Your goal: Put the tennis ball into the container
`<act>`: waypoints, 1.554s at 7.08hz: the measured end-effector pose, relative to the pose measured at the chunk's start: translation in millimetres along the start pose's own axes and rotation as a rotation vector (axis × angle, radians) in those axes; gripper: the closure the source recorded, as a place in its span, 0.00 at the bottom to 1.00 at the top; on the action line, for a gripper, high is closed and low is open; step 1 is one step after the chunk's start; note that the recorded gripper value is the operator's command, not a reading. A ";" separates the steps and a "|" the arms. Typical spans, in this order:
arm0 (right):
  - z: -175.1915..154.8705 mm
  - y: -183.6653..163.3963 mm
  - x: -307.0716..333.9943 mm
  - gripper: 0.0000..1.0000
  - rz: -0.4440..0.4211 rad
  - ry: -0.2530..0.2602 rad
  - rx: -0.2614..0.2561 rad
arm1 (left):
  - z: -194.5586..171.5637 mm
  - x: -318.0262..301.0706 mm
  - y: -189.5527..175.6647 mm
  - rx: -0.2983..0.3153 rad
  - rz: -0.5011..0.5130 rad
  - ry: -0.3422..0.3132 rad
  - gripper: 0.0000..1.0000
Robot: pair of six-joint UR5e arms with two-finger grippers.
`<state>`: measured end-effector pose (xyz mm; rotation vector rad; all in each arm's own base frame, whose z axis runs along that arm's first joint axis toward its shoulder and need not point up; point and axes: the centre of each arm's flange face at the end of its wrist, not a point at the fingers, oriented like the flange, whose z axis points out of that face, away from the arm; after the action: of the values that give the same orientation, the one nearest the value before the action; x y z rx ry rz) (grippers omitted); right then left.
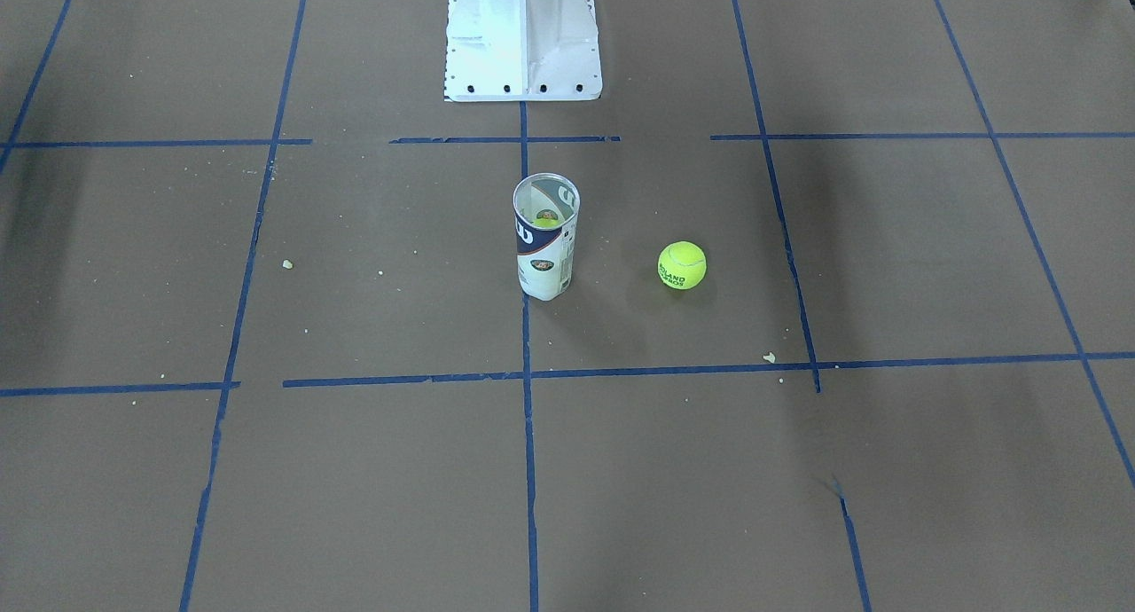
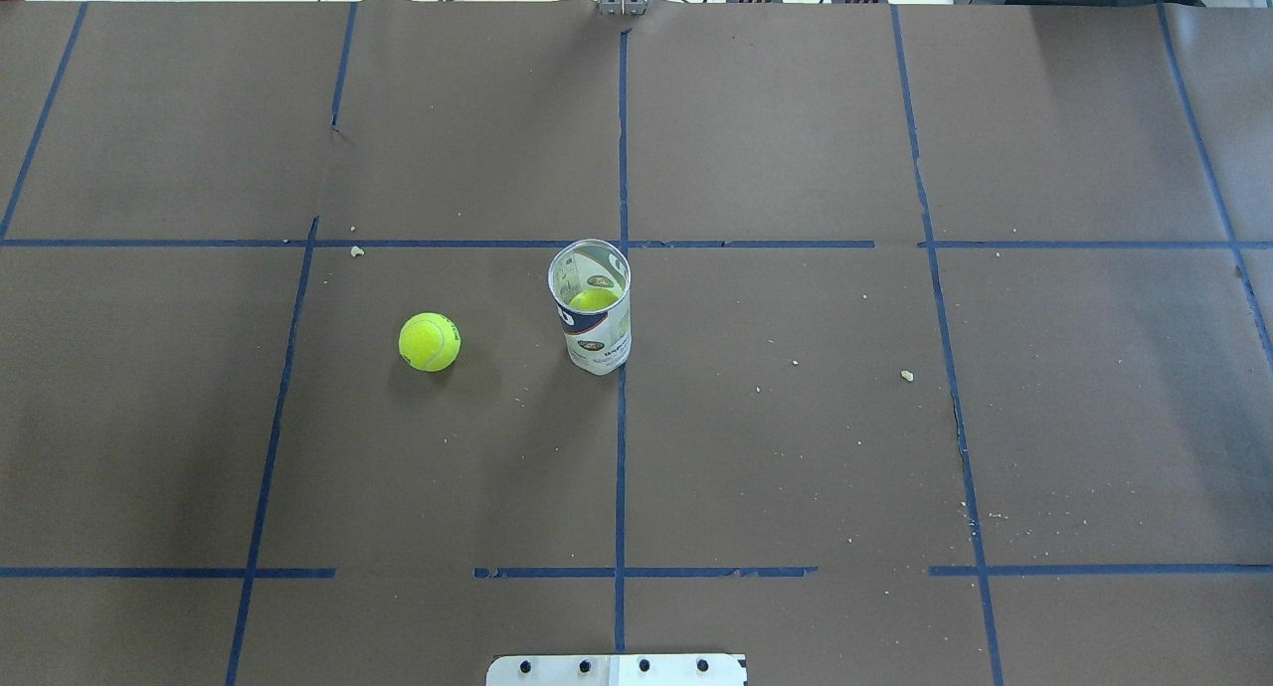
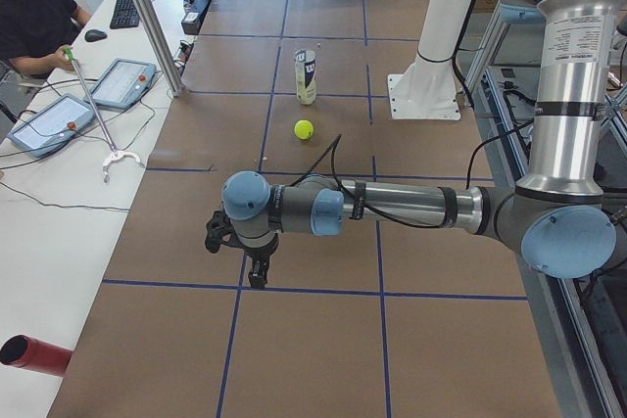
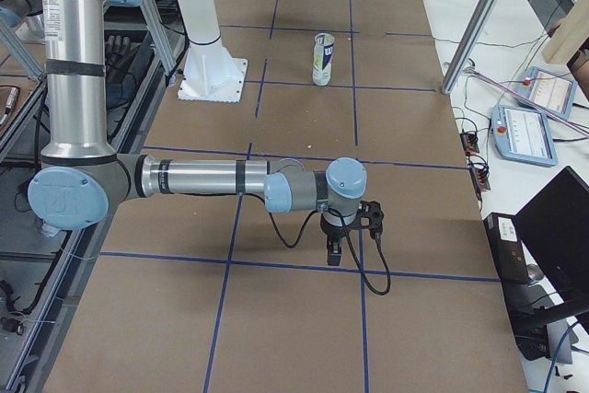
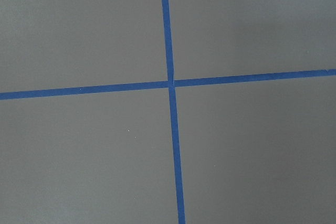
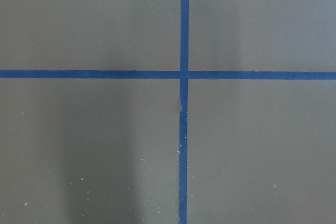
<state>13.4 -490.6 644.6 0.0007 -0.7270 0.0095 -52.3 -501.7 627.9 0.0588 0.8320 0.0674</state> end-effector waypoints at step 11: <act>0.0 0.0 0.0 0.00 0.000 0.000 0.000 | -61.9 323.0 -18.1 0.083 -0.043 0.125 0.00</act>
<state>13.3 -490.7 644.6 0.0007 -0.7270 0.0095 119.5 -491.4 347.1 0.1158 0.9610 -0.0041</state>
